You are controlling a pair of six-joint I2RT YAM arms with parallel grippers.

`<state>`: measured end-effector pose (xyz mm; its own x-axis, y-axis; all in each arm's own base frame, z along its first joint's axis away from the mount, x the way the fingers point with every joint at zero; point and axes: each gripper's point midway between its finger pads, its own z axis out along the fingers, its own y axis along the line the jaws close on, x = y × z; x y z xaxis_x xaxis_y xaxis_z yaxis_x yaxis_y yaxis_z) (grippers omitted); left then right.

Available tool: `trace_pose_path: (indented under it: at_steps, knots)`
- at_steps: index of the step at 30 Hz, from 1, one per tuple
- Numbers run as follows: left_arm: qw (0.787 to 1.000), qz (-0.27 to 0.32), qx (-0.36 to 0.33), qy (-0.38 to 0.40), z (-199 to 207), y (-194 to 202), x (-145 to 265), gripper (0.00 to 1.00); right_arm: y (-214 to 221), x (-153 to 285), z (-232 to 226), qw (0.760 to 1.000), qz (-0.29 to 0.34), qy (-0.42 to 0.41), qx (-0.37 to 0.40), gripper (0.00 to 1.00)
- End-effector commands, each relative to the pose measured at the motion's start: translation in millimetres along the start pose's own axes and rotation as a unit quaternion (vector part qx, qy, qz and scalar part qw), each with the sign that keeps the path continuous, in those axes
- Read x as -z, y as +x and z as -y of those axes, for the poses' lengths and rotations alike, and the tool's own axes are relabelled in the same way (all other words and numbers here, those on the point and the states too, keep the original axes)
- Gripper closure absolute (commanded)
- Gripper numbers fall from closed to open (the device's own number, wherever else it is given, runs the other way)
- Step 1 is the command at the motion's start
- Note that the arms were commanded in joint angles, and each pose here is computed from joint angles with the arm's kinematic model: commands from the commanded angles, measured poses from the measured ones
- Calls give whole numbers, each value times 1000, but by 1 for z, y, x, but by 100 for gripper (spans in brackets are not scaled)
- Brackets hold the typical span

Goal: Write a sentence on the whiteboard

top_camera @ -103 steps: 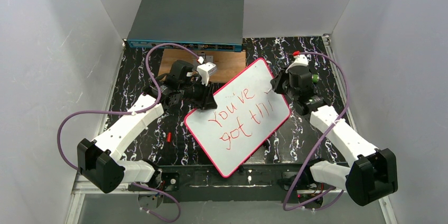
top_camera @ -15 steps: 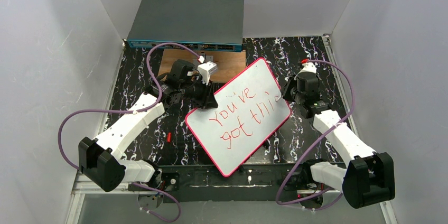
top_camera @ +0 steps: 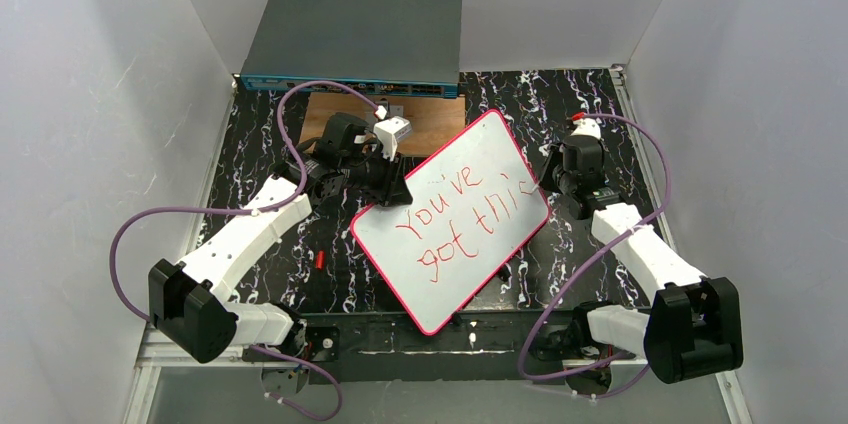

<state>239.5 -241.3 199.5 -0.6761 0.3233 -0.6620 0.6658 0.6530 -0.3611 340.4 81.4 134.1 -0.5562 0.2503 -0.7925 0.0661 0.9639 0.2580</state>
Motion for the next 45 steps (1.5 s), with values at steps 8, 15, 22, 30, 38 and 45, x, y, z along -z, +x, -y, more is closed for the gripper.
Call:
trace_pose_path:
  at_steps: [8, 15, 22, 30, 38, 45]
  knots:
    - [995, -5, -59, -79, -31, 4, 10, 100, 5, 5, -2, 1000, -2, -10, -9, 99]
    - [995, -3, -60, -79, -31, 3, 10, 100, 21, 10, 2, 1000, -17, -14, -15, 99]
    - [995, -3, -59, -78, -31, 3, 10, 100, 26, 14, -4, 999, -21, -34, -17, 99]
    - [995, -5, -58, -78, -31, 4, 9, 100, 15, 23, -14, 998, 0, -62, -15, 99]
    - [995, -1, -58, -77, -30, 2, 9, 100, 3, 38, -22, 996, 18, -86, -16, 99]
    - [995, 0, -58, -76, -30, 2, 8, 100, -23, 71, -33, 993, 45, -110, -15, 99]
